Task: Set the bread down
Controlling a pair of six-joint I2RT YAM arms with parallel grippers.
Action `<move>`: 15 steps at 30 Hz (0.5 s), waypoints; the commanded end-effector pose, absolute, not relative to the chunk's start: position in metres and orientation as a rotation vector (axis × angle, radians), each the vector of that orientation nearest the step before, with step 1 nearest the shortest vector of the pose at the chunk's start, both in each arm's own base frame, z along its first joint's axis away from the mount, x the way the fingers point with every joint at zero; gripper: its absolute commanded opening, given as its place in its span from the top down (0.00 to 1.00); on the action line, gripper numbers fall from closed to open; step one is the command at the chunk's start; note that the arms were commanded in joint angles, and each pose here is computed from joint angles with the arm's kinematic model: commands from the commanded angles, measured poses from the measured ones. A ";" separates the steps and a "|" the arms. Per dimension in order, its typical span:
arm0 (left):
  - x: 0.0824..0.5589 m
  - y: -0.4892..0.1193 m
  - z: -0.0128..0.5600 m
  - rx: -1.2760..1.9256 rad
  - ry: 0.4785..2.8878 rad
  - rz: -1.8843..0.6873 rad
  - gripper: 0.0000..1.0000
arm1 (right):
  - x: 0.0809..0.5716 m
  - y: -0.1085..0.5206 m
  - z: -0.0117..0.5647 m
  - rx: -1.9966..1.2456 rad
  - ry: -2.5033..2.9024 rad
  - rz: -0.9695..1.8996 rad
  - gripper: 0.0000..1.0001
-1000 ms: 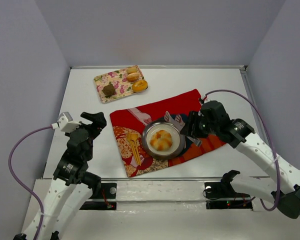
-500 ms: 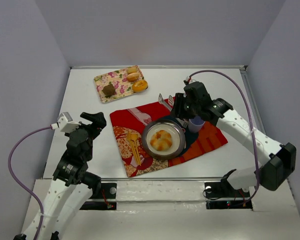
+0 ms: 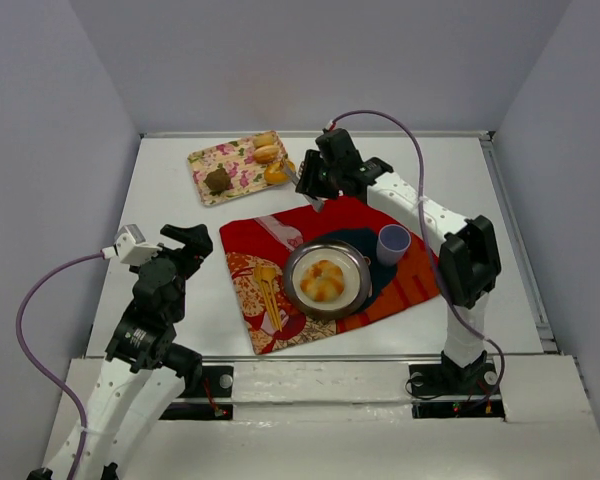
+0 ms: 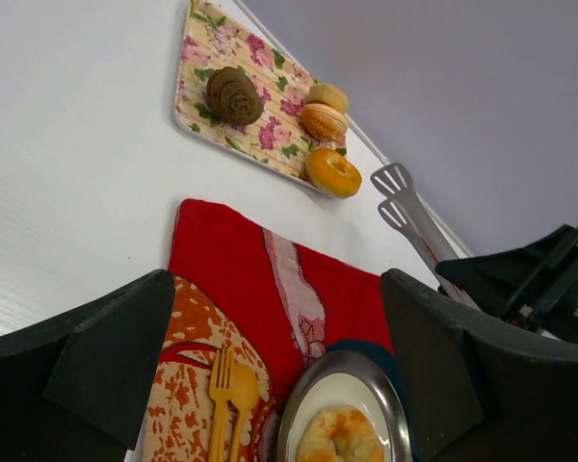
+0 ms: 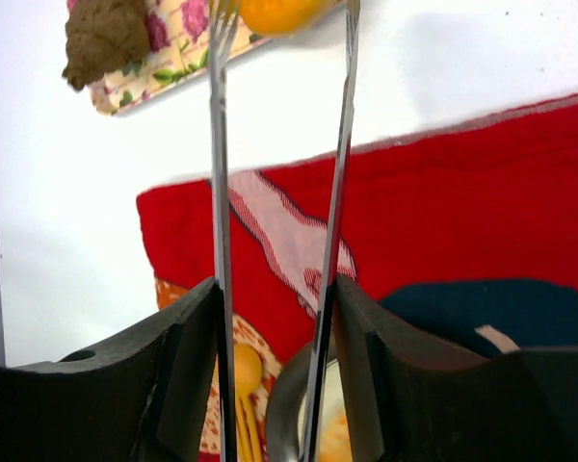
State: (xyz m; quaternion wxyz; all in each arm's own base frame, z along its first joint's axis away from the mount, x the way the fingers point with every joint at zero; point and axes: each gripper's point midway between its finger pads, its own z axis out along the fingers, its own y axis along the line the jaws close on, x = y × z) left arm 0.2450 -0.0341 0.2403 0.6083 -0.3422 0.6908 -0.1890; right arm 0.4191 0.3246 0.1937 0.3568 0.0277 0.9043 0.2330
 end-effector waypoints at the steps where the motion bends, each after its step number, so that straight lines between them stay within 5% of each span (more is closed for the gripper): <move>1: 0.247 -0.031 0.247 -0.805 1.546 -0.446 0.01 | 0.456 0.336 0.221 0.147 2.227 0.665 0.45; 15: 0.246 -0.029 0.248 -0.809 1.538 -0.444 0.01 | 0.483 0.357 0.183 0.162 2.296 0.670 0.45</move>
